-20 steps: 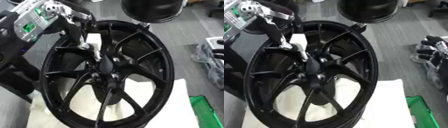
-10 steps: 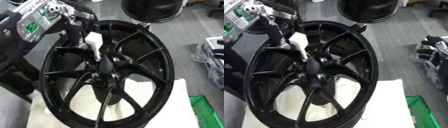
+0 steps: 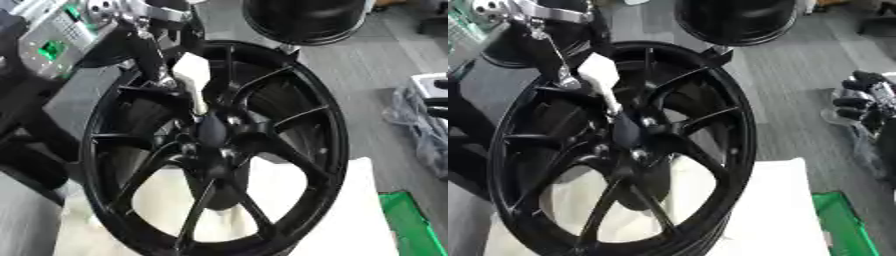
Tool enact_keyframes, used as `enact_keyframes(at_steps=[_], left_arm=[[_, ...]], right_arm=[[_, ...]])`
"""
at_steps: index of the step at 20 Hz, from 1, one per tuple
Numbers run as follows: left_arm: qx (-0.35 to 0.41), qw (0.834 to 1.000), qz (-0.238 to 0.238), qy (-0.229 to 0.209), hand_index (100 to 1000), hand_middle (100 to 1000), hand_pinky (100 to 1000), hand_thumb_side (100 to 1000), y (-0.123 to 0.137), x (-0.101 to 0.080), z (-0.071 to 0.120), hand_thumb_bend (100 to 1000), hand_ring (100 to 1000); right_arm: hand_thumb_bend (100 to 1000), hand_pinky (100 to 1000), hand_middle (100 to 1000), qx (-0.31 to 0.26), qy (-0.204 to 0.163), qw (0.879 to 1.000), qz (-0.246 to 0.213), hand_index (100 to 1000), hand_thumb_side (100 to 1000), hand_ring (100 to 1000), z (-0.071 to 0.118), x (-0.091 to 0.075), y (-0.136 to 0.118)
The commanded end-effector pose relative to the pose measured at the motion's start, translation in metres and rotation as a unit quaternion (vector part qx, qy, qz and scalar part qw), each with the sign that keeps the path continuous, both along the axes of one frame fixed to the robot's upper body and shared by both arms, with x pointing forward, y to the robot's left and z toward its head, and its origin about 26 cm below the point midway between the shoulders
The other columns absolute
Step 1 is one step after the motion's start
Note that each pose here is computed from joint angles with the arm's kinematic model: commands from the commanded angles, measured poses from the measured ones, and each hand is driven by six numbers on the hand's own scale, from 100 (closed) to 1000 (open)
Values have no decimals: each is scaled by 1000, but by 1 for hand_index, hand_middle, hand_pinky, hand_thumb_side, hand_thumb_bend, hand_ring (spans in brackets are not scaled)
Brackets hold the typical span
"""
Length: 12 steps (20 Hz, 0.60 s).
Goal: Pull the pin out of the wheel hub.
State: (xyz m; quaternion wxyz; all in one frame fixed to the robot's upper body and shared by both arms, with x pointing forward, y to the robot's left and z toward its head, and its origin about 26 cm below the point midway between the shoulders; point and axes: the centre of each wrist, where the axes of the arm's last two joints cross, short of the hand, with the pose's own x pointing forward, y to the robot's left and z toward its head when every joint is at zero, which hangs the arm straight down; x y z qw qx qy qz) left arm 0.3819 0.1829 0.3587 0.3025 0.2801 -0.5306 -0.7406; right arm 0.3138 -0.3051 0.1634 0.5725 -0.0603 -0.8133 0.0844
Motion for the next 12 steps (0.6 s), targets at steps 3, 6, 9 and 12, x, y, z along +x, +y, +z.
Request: enact_keyframes(at_steps=[3,6,9,12], left_arm=[[-41,997,-1,-62,407,555,731,100,25,-31,37,371,693],[-81,993,8,-87,404,548,723,100,43,-48,48,335,675],[-120,986,37,-105,403,539,719,100,67,-62,54,296,663],[-155,977,86,-117,402,531,711,100,96,-70,56,256,652]], right_arm=[[100,777,799,-11,-11,1000,-4,867,816,740,8,-1,-4],[100,777,799,-9,-12,1000,-8,868,815,740,8,-1,-6],[100,777,799,-9,-13,1000,-13,868,812,740,8,-2,-8],[100,777,799,-8,-17,1000,-21,868,809,740,9,-3,-11]])
